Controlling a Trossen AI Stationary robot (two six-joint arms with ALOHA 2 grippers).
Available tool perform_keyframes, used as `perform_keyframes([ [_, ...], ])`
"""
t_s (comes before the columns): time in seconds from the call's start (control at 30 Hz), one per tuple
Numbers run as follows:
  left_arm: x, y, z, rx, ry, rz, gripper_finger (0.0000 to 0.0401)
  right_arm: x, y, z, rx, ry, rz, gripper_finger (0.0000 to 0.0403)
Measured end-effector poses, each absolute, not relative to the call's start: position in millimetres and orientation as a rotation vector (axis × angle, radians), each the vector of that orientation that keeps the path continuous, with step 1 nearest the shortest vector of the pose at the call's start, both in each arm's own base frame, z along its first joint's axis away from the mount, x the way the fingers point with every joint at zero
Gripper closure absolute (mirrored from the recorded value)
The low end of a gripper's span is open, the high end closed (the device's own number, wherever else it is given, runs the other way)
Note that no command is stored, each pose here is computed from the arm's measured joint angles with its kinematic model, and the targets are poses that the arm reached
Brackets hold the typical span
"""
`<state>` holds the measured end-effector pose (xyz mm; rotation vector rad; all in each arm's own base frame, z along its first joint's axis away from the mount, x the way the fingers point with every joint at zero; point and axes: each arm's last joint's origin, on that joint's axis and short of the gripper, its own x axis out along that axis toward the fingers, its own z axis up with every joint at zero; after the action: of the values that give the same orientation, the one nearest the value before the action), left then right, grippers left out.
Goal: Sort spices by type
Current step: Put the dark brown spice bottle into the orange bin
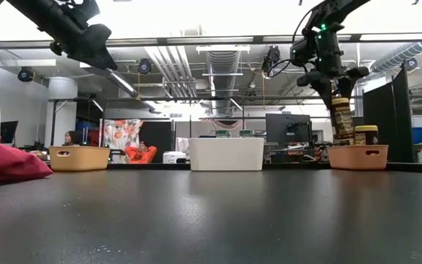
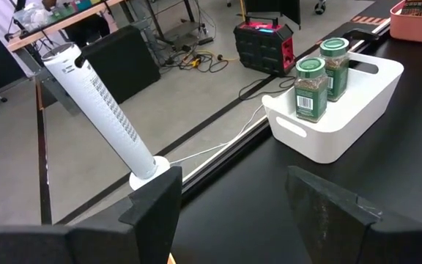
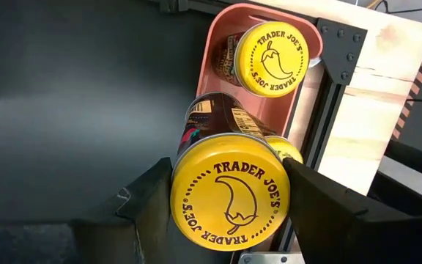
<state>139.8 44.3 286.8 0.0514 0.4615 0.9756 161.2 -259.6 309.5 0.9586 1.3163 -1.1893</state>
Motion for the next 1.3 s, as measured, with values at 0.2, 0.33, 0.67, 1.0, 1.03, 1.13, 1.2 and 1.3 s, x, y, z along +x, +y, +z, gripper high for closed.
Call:
perform_keyframes([
  [0.2,140,44,287,0.051,0.461,0.976,0.0175,161,-261,305,0.935,1.319,-1.204,0.0187],
  [0.33,140,44,287,0.051,0.461,0.976,0.0175,161,-261,305,0.931,1.318,-1.205,0.0187],
  [0.67,140,44,287,0.048,0.460,0.977,0.0175,160,-262,305,0.894,1.333,-1.234,0.0187],
  [1.0,140,44,287,0.048,0.460,0.977,0.0175,161,-263,292,0.879,1.338,-1.231,0.0187],
  [1.03,140,44,287,0.048,0.460,0.977,0.0175,161,-263,290,0.878,1.340,-1.229,0.0187],
  [1.13,140,44,287,0.048,0.460,0.977,0.0175,161,-263,282,0.878,1.349,-1.226,0.0187],
  [1.2,140,44,287,0.048,0.460,0.977,0.0175,161,-263,279,0.877,1.352,-1.222,0.0187],
  [1.3,140,44,287,0.048,0.460,0.977,0.0175,161,-263,273,0.876,1.350,-1.222,0.0187],
])
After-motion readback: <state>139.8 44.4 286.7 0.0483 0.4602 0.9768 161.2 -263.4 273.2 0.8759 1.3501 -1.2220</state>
